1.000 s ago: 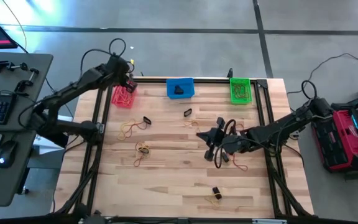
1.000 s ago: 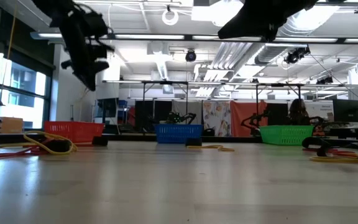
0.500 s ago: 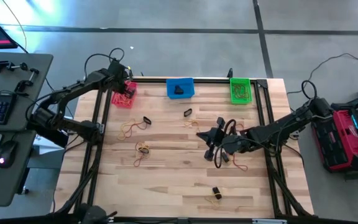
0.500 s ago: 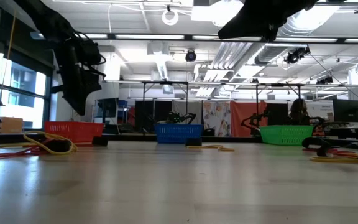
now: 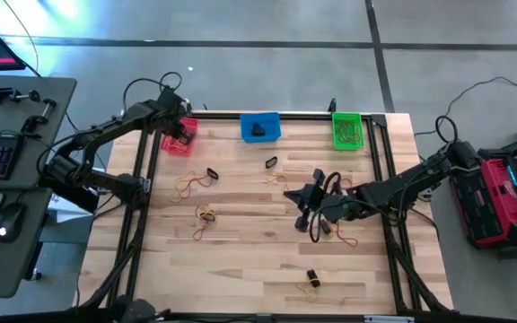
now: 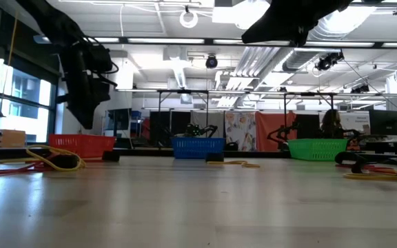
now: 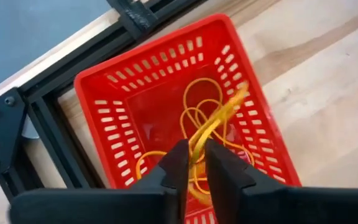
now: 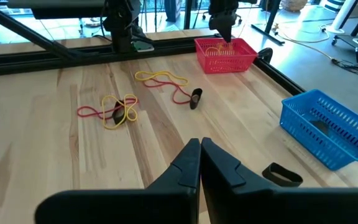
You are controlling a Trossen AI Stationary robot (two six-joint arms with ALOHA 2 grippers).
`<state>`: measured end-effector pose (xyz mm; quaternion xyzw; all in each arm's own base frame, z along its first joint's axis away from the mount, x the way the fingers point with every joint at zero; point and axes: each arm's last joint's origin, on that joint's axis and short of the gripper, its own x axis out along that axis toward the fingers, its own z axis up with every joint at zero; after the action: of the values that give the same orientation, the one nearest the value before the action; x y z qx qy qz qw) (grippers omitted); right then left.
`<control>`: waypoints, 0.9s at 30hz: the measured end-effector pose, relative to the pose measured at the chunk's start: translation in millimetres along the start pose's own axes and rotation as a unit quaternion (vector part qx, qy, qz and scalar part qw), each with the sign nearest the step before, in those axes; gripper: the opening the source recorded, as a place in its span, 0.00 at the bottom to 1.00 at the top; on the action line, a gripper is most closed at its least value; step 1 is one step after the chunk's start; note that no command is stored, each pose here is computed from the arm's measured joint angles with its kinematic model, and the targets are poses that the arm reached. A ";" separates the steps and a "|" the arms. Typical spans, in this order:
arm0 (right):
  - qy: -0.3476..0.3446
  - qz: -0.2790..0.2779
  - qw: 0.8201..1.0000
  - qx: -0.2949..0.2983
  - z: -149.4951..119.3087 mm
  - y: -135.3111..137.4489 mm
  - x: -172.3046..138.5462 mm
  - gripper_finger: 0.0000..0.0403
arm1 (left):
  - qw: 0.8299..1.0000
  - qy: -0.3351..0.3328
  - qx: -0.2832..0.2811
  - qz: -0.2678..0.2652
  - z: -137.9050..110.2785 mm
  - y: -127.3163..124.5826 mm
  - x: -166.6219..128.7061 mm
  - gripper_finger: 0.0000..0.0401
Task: Sort rubber bands into baskets
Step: Put the yellow rubber band into the red bin, then put the yellow rubber band into the left red bin
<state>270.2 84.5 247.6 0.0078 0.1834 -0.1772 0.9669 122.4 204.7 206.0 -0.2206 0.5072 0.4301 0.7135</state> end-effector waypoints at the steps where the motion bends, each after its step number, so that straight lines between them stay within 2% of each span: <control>1: 0.000 0.000 1.000 0.000 0.0 0.0 0.0 0.00 | 1.000 0.000 0.005 -0.001 0.1 -1.1 -0.1 0.15; 13: 0.002 0.004 1.000 -0.002 -0.3 0.2 0.0 0.00 | 0.999 -0.014 0.041 -0.006 0.7 -15.5 -6.0 0.36; 20: 0.004 0.012 1.000 -0.010 -0.5 0.6 0.0 0.00 | 0.996 -0.069 0.051 0.019 -2.1 -19.6 -32.7 0.38; 27: 0.006 0.017 1.000 -0.011 -0.6 0.9 0.0 0.00 | 0.987 -0.156 0.044 0.006 -10.6 -23.8 -71.1 0.38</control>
<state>270.3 85.4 247.0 0.0013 0.1909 -0.1588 0.9687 128.5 156.3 263.9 -0.1165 0.4093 0.4408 0.7903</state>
